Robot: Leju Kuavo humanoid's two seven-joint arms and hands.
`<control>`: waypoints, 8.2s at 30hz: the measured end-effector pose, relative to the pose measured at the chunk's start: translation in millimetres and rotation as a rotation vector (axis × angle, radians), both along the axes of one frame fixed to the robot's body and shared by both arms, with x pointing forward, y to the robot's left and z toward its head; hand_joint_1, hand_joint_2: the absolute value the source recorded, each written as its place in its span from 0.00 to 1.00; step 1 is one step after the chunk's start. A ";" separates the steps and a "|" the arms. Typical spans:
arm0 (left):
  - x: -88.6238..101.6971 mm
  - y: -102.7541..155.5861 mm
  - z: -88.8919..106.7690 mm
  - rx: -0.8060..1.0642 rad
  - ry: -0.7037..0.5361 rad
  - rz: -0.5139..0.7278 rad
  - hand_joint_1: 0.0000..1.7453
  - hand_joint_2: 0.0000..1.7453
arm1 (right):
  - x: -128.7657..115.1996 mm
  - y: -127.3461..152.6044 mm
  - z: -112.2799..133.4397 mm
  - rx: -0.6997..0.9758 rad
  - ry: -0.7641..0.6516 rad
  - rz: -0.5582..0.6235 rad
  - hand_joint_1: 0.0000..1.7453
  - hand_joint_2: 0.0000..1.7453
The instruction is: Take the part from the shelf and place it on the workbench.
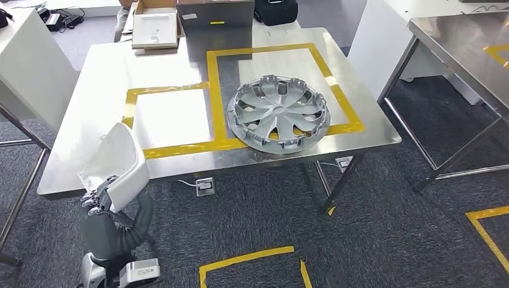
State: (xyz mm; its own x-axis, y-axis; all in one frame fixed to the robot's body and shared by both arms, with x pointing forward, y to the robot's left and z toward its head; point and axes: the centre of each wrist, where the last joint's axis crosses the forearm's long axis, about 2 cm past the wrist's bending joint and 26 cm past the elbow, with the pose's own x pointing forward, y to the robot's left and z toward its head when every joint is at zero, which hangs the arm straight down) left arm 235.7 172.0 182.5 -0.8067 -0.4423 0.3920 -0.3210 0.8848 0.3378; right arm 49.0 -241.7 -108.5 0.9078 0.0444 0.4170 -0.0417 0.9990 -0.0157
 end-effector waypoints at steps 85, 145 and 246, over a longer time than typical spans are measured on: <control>34.9 -34.4 -34.1 0.648 -0.020 0.335 0.00 0.00 | -0.4 7.9 0.7 0.017 0.006 0.027 0.00 0.00; 13.5 -23.3 -58.3 0.664 0.089 0.354 0.00 0.00 | -1.9 6.3 0.4 -0.008 0.072 0.064 0.00 0.00; -108.2 48.8 -263.6 0.033 1.511 0.244 0.00 0.00 | -21.2 -4.0 -2.3 0.025 0.121 -0.066 0.00 0.00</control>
State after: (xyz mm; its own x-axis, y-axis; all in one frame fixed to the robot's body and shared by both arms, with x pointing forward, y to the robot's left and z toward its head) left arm 127.5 220.8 -81.1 0.4171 -0.5252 0.7417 0.1980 0.8490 0.4898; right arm 27.8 -245.7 -110.8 0.9522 -0.0258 0.3043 0.0237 0.9997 0.0106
